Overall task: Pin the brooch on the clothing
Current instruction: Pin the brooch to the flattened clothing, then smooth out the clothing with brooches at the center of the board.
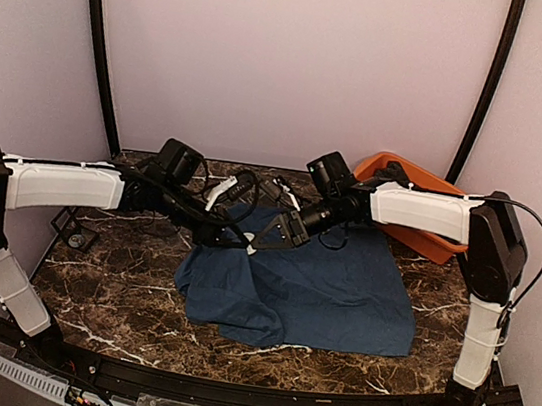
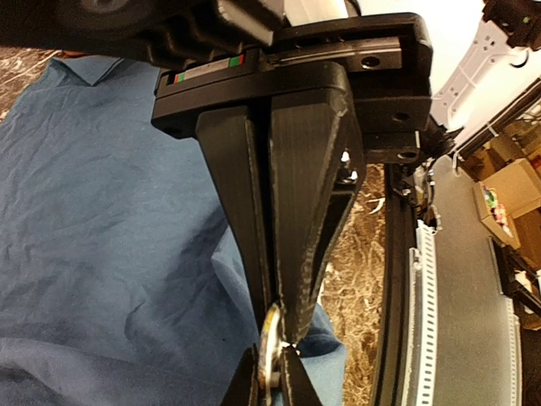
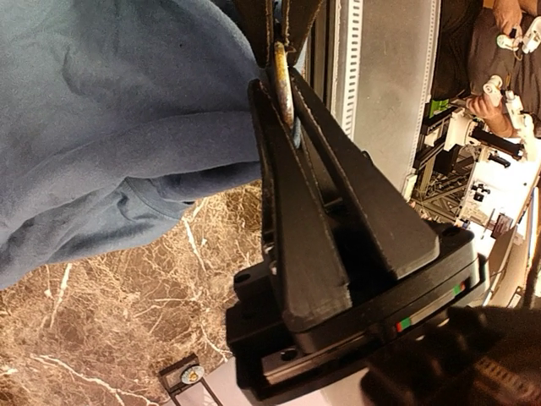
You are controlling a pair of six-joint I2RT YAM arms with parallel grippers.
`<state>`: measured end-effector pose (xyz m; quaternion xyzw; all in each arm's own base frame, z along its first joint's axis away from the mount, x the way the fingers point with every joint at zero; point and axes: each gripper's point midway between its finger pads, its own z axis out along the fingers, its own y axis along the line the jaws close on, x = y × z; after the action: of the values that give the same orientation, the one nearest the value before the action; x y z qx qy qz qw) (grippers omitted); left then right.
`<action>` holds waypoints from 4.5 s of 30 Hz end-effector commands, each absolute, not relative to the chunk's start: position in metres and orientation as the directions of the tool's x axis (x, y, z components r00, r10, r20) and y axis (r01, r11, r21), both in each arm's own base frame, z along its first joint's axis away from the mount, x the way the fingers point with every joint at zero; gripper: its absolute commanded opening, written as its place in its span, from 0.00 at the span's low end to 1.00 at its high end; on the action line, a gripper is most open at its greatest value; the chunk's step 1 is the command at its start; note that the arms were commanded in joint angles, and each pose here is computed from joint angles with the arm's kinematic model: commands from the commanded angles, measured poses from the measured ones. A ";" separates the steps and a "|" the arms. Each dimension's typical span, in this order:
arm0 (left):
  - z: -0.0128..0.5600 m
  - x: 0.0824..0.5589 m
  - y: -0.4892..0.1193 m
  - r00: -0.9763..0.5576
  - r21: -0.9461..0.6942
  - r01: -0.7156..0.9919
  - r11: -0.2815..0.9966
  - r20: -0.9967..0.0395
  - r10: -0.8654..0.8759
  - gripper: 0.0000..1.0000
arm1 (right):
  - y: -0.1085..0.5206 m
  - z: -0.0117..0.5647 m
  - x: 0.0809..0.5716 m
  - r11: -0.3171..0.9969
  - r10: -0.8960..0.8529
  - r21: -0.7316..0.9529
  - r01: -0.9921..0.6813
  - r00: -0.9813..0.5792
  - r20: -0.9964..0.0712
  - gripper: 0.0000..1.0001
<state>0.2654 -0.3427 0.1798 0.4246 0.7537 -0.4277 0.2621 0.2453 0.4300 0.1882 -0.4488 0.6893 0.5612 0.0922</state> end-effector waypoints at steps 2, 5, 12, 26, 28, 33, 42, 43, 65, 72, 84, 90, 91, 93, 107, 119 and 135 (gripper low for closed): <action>0.147 0.284 -0.316 -0.500 -0.251 0.841 0.479 -0.699 0.511 0.01 | 0.437 0.231 0.226 -0.163 -0.495 0.682 -0.713 -0.539 -0.681 0.00; 0.150 0.285 -0.315 -0.486 -0.226 0.842 0.489 -0.712 0.508 0.01 | 0.438 0.234 0.225 -0.174 -0.493 0.684 -0.708 -0.539 -0.683 0.00; 0.156 0.263 -0.328 -0.432 -0.286 0.895 0.343 -0.749 0.503 0.01 | 0.437 0.240 0.223 -0.203 -0.487 0.689 -0.696 -0.539 -0.687 0.00; 0.154 0.231 -0.330 -0.398 -0.386 0.907 0.166 -0.661 0.637 0.01 | 0.437 0.241 0.227 -0.192 -0.485 0.689 -0.699 -0.543 -0.686 0.00; 0.154 0.230 -0.328 -0.395 -0.386 0.907 0.167 -0.647 0.652 0.01 | 0.437 0.240 0.228 -0.187 -0.486 0.690 -0.699 -0.545 -0.683 0.00; 0.152 0.234 -0.322 -0.392 -0.359 0.912 0.201 -0.615 0.684 0.01 | 0.438 0.241 0.228 -0.187 -0.485 0.688 -0.701 -0.543 -0.685 0.00; 0.168 0.227 -0.326 -0.357 -0.345 0.924 0.163 -0.628 0.691 0.01 | 0.442 0.227 0.238 -0.123 -0.497 0.704 -0.699 -0.571 -0.654 0.00; 0.169 0.225 -0.327 -0.354 -0.349 0.924 0.155 -0.632 0.689 0.01 | 0.442 0.227 0.238 -0.121 -0.497 0.705 -0.699 -0.572 -0.653 0.00; 0.158 0.240 -0.325 -0.479 -0.379 0.872 0.311 -0.527 0.702 0.14 | 0.439 0.213 0.253 0.021 -0.487 0.672 -0.741 -0.594 -0.640 0.00; 0.196 0.257 -0.325 -0.452 -0.306 0.890 0.338 -0.693 0.562 0.41 | 0.437 0.205 0.255 0.054 -0.490 0.668 -0.742 -0.603 -0.630 0.00; 0.208 0.283 -0.275 -0.447 -0.151 0.817 0.556 -0.774 0.448 0.78 | 0.428 0.189 0.287 0.291 -0.467 0.550 -0.783 -0.618 -0.633 0.00; 0.154 0.307 -0.234 -0.606 -0.112 0.639 0.761 -0.683 0.408 0.83 | 0.413 0.177 0.307 0.506 -0.488 0.351 -0.788 -0.597 -0.637 0.00; 0.142 0.309 -0.229 -0.648 -0.124 0.600 0.790 -0.655 0.389 0.83 | 0.410 0.176 0.310 0.537 -0.499 0.307 -0.786 -0.589 -0.636 0.00; 0.127 0.314 -0.222 -0.683 -0.111 0.562 0.819 -0.622 0.384 0.83 | 0.402 0.173 0.317 0.607 -0.513 0.211 -0.767 -0.580 -0.633 0.00; 0.078 0.332 -0.211 -0.763 -0.053 0.477 0.877 -0.521 0.383 0.84 | 0.375 0.166 0.318 0.721 -0.614 -0.136 -0.680 -0.536 -0.579 0.00; 0.048 0.358 -0.197 -0.800 0.062 0.424 0.904 -0.443 0.405 0.85 | 0.398 0.156 0.288 0.617 -0.719 -0.198 -0.762 -0.443 -0.536 0.00; 0.033 0.381 -0.144 -0.872 0.058 0.299 0.952 -0.388 0.298 0.85 | 0.437 0.177 0.228 0.408 -0.734 -0.050 -0.912 -0.295 -0.612 0.36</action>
<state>0.3764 -0.1630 0.0268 0.1761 0.9617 -0.0042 0.2099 0.2444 0.4256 0.1482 -0.5094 0.8128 0.0917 0.2674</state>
